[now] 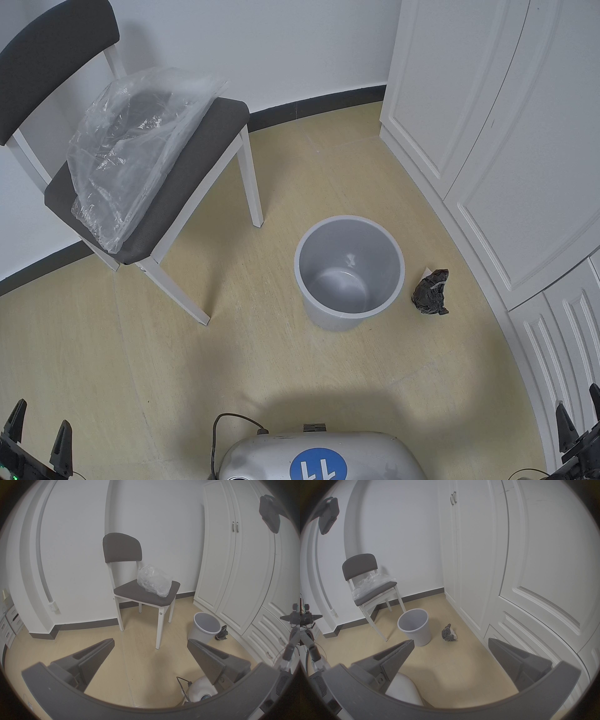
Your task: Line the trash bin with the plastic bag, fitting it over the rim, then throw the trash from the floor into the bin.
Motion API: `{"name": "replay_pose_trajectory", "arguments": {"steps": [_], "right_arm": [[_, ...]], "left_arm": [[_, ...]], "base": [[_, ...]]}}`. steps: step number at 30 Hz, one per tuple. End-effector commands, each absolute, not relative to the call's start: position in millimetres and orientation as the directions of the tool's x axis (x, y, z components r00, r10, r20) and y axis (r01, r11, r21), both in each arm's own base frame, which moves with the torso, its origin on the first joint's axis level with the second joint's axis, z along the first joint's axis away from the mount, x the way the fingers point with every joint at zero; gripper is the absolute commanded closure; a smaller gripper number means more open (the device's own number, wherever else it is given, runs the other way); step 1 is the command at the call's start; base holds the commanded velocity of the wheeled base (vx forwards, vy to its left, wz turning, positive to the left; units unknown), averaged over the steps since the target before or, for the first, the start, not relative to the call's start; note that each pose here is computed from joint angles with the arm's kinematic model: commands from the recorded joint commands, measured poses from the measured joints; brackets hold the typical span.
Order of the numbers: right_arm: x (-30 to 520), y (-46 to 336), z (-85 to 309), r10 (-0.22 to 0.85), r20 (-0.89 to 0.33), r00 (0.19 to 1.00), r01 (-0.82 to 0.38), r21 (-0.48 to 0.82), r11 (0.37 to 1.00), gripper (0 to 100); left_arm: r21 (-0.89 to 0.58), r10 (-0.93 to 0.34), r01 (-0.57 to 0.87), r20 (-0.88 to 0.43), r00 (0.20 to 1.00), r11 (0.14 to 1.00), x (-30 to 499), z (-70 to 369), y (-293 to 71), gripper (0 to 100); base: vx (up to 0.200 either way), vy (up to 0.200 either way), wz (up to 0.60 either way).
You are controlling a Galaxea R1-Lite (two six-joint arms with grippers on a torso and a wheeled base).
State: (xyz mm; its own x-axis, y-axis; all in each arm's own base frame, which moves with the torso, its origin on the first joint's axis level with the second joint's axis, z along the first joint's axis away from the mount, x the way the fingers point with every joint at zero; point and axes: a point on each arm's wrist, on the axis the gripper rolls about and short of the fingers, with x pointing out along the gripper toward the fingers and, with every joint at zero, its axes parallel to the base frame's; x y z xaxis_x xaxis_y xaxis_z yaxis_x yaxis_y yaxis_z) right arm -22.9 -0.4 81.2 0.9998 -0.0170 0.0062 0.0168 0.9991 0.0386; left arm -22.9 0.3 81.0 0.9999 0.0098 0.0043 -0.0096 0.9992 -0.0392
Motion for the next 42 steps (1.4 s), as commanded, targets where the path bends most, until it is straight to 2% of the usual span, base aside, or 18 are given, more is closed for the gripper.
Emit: {"name": "replay_pose_trajectory", "arguments": {"steps": [1,5,8,17,18,19,20,21,22,23,26,27,29,34,39,42], "right_arm": [[-22.8,-0.4,76.0,-0.017,0.005,1.000,0.017,0.037,0.999,0],[-22.8,-0.4,75.8,-0.023,0.003,1.000,0.023,0.034,0.999,0],[-22.8,0.2,76.0,0.003,0.005,1.000,-0.003,-0.037,0.999,0],[-22.8,0.4,76.4,0.014,0.009,1.000,-0.014,-0.025,1.000,0],[-23.7,0.2,81.8,0.008,0.043,0.999,-0.008,0.013,1.000,0],[-28.1,0.3,99.5,0.014,0.147,0.989,-0.031,0.113,0.993,0],[-29.0,0.3,102.5,0.014,0.163,0.986,-0.035,0.128,0.991,0],[-44.7,0.3,141.6,0.029,0.335,0.942,-0.125,0.270,0.955,0],[-53.2,0.5,160.4,0.036,0.387,0.921,-0.172,0.322,0.931,0],[-56.7,0.5,169.5,0.039,0.395,0.918,-0.177,0.319,0.931,0],[-56.8,1.4,172.3,0.030,0.335,0.942,-0.117,0.243,0.963,0],[-52.8,1.5,163.9,0.027,0.271,0.962,-0.071,0.154,0.985,0],[-46.4,1.5,155.3,0.028,0.223,0.974,-0.055,0.116,0.992,0],[-26.9,1.8,164.7,0.011,0.151,0.988,-0.027,0.104,0.994,0],[16.0,-0.2,183.5,-0.023,0.080,0.997,0.016,0.088,0.996,0],[20.8,-0.5,184.9,-0.027,0.066,0.997,0.022,0.088,0.996,0]], "left_arm": [[-0.040,0.011,-0.011,0.003,1.000,0.999,-22.8,75.8,0.3,0],[-0.025,0.008,-0.008,0.002,1.000,1.000,-22.8,75.6,0.2,0],[0.031,-0.011,0.011,0.002,1.000,0.999,-22.8,75.6,-0.2,0],[0.032,-0.031,0.031,0.002,1.000,0.999,-22.8,75.6,-0.7,0],[0.006,-0.023,0.023,0.002,1.000,1.000,-22.9,75.9,-0.4,0],[-0.032,-0.003,0.003,0.003,1.000,0.999,-22.9,76.1,0.0,0],[-0.035,0.002,-0.001,0.003,1.000,0.999,-22.9,76.1,0.0,0],[-0.048,0.011,-0.011,0.005,1.000,0.999,-22.9,76.2,0.3,0],[-0.046,0.009,-0.009,0.005,1.000,0.999,-22.9,76.2,0.3,0],[-0.045,0.012,-0.012,0.006,1.000,0.999,-22.8,76.1,0.3,0],[-0.023,0.006,-0.005,0.043,0.999,1.000,-23.7,81.8,0.2,0],[-0.034,-0.005,0.011,0.197,0.980,0.999,-30.7,108.0,0.0,0],[-0.058,-0.041,0.060,0.284,0.958,0.997,-38.8,127.9,-0.8,0],[-0.053,-0.092,0.107,0.236,0.967,0.993,-42.4,136.2,-1.5,0],[-0.067,-0.130,0.139,0.134,0.982,0.988,-25.2,166.2,-0.3,0],[-0.070,-0.128,0.135,0.087,0.988,0.988,-14.9,174.0,-0.9,0]], "base": [[0.000,0.000,0.00],[0.000,0.000,0.00],[0.000,0.000,0.00],[0.000,0.000,0.00],[0.000,0.000,0.00],[0.000,0.000,0.00],[0.000,0.000,0.00],[0.000,0.000,0.00],[0.000,0.000,0.00],[0.000,0.000,0.00],[0.000,0.000,0.00],[0.000,0.000,0.00],[0.000,0.000,0.00],[0.000,0.000,0.00],[0.000,0.000,0.00],[0.000,0.000,0.00]]}}
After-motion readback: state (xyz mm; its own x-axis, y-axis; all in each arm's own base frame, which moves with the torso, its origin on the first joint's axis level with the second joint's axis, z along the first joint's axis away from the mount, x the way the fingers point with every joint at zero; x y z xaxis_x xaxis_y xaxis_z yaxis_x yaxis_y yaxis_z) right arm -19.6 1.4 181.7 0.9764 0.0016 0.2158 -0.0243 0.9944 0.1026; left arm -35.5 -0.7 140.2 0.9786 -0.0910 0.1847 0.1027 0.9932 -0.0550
